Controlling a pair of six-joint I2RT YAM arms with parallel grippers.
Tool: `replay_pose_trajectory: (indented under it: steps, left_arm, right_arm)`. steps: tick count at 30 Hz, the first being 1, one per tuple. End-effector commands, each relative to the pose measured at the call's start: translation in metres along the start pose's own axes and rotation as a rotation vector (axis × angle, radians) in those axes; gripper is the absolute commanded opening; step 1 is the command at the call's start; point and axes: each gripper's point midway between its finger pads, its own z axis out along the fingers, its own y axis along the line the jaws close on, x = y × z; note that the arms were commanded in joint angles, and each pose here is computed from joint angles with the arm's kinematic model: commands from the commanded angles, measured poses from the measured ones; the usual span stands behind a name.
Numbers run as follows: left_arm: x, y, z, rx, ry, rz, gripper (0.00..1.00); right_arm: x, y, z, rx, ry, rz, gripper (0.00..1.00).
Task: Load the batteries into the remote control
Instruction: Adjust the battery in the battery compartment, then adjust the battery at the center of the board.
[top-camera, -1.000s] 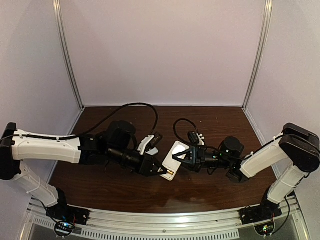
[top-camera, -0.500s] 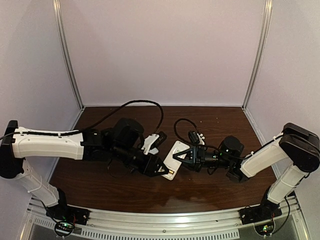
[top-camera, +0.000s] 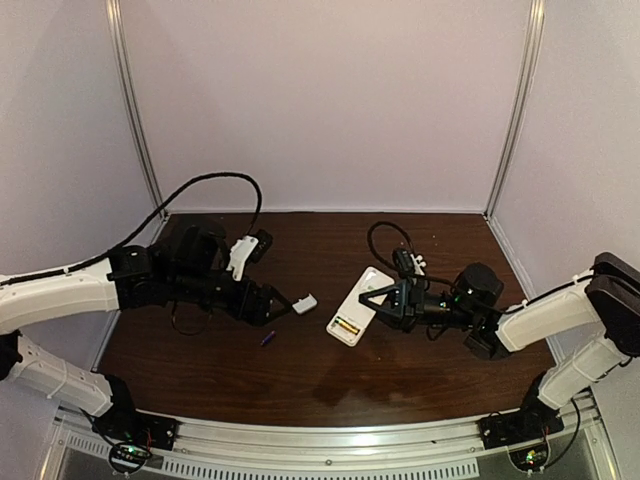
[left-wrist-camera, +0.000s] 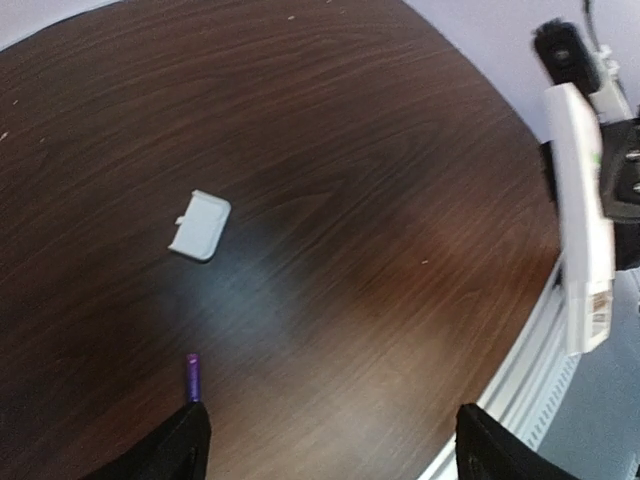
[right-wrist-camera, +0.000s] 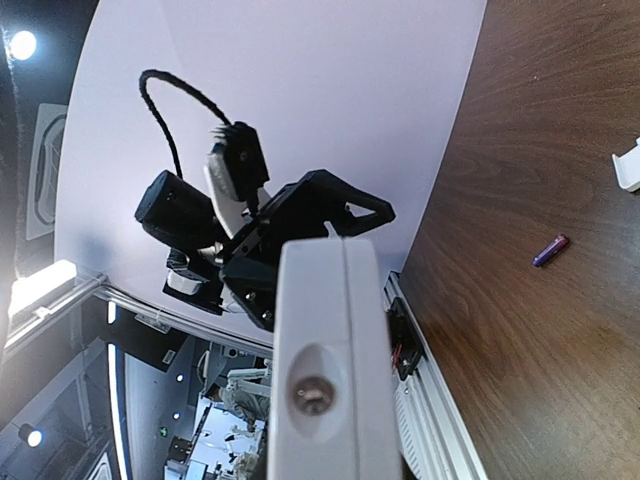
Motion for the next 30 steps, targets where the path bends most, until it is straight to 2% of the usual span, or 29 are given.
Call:
replay_pose_trajectory:
  steps: [1, 3, 7, 14, 16, 20, 25, 30]
  left_arm:
    - [0.040, 0.060, 0.007, -0.193, 0.138, -0.063, 0.83]
    - [0.052, 0.076, 0.011, -0.256, 0.206, -0.083, 0.79]
    - [0.076, 0.095, 0.025, -0.281, 0.321, -0.101, 0.69]
    - [0.098, 0.104, 0.043, -0.279, 0.439, -0.039, 0.67]
    - [0.102, 0.105, 0.048, -0.275, 0.459, -0.030, 0.66]
    - [0.103, 0.104, 0.056, -0.252, 0.483, 0.000, 0.57]
    - [0.093, 0.101, 0.057, -0.240, 0.462, 0.045, 0.56]
    - [0.098, 0.107, 0.064, -0.260, 0.506, 0.052, 0.53]
  right_arm:
    - [-0.001, -0.001, -0.007, 0.073, 0.009, -0.115, 0.00]
    - [-0.001, 0.000, -0.008, 0.108, 0.019, -0.156, 0.00]
    - [-0.002, 0.003, -0.011, 0.149, 0.032, -0.209, 0.00]
    - [0.004, 0.003, -0.018, 0.147, 0.036, -0.209, 0.00]
    - [0.004, 0.002, -0.020, 0.151, 0.034, -0.207, 0.00]
    - [0.005, -0.005, -0.021, 0.181, 0.042, -0.203, 0.00]
    - [0.004, -0.015, -0.025, 0.224, 0.043, -0.188, 0.00]
    - [0.000, -0.017, -0.029, 0.231, 0.035, -0.188, 0.00]
